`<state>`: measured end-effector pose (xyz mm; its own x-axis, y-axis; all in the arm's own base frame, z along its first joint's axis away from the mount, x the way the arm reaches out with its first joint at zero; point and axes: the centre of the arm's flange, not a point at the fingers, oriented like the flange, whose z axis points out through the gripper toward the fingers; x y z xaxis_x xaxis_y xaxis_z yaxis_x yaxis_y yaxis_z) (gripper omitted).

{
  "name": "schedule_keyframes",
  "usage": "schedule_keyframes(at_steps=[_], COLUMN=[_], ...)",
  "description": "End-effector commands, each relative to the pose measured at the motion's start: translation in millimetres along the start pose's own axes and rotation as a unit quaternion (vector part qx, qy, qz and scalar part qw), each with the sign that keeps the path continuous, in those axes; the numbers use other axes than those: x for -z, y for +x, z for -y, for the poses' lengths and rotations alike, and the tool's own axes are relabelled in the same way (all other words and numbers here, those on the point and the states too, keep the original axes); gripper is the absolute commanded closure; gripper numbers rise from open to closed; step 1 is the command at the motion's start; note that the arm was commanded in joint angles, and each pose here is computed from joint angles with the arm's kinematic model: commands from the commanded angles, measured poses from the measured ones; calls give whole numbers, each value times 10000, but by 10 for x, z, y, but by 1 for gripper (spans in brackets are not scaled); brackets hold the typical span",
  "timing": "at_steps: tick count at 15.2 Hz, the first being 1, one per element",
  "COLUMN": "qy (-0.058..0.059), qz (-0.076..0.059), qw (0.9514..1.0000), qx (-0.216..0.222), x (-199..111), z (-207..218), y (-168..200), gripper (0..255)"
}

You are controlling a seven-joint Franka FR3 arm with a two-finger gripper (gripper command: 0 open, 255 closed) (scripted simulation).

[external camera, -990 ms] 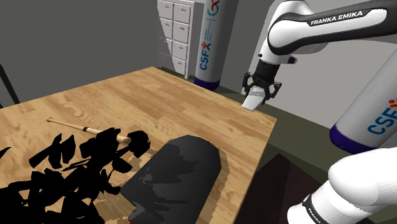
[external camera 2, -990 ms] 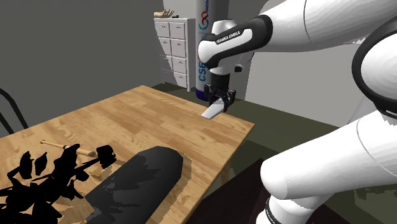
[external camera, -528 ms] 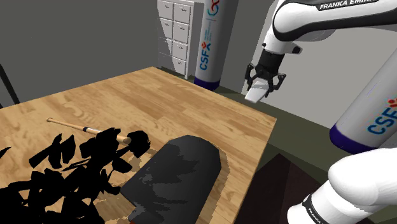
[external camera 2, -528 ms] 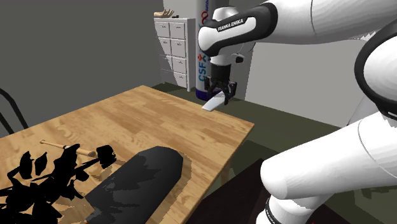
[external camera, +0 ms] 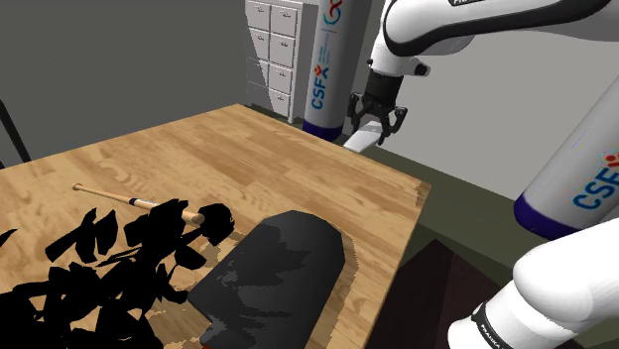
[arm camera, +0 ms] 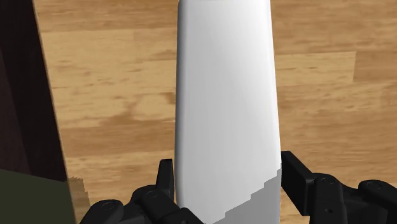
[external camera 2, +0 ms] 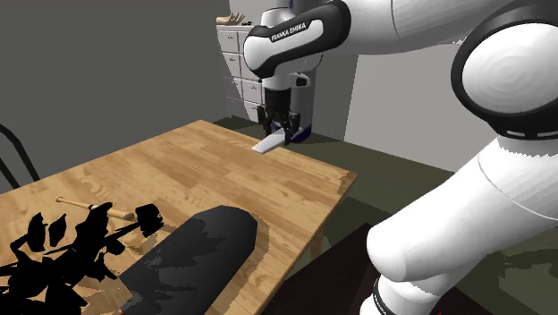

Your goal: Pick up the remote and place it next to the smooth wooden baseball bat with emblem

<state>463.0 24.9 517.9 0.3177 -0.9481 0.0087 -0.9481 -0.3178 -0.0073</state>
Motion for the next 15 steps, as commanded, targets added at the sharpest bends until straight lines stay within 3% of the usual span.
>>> schedule_keyframes(at_steps=[1,15], qy=[3,3], qz=[5,5], qw=[10000,10000], qx=[-7,-7], x=[15,20], z=[223,1838], y=[-135,-1035], gripper=[255,255])
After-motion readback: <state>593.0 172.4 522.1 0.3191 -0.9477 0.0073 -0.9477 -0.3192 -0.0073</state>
